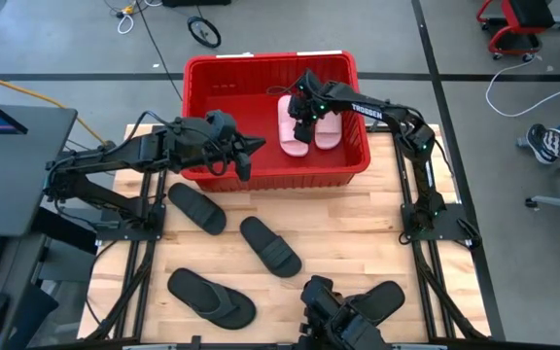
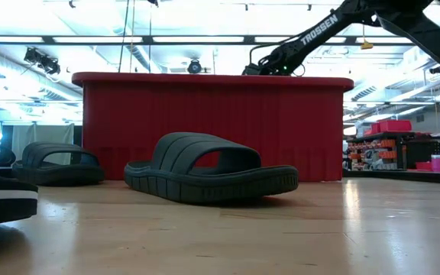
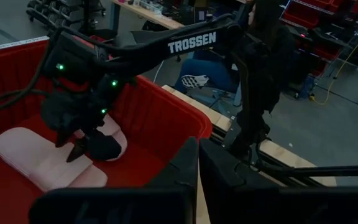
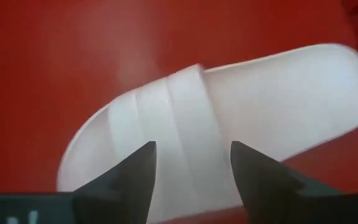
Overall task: Pick and place slides into bin
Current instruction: Adjust the pink slide in the red bin, then put the right black slide into the red bin
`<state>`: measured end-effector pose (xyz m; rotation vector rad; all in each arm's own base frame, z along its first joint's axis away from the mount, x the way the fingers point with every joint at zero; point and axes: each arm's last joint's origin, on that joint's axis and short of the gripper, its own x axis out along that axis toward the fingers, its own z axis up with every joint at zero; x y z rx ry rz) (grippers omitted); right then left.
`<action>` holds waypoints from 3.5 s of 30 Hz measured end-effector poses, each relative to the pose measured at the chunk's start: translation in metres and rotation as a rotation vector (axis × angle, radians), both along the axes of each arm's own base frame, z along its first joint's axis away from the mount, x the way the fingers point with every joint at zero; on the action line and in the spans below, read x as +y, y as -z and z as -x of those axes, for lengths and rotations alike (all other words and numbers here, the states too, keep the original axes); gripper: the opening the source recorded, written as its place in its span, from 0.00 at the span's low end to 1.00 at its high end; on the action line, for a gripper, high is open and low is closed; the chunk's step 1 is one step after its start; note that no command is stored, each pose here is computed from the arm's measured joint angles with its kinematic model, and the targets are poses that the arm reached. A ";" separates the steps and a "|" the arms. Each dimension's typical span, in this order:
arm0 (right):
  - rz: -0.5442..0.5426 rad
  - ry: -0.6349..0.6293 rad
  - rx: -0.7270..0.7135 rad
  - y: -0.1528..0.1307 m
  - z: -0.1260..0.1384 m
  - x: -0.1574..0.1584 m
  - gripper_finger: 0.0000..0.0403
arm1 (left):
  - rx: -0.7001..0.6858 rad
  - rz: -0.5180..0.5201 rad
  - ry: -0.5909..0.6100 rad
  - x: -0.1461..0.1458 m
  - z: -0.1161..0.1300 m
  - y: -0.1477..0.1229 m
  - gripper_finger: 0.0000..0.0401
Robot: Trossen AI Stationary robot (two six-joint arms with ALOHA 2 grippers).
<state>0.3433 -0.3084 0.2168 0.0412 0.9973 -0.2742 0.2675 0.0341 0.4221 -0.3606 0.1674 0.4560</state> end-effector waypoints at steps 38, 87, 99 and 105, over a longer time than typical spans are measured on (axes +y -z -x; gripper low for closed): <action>-0.151 -0.006 -0.048 0.027 0.004 -0.012 0.05 | 0.022 0.002 0.000 0.000 0.001 0.002 0.04; -0.002 0.010 -0.052 -0.027 0.036 -0.019 0.38 | 0.023 0.002 0.000 0.000 0.001 0.002 0.08; -0.397 -0.378 -0.259 -0.074 -0.014 0.098 0.38 | 0.063 -0.012 0.187 -0.006 -0.001 0.005 0.08; -0.165 -0.436 -0.241 -0.134 -0.006 0.168 0.37 | 0.053 0.071 0.225 -0.018 -0.001 0.006 0.10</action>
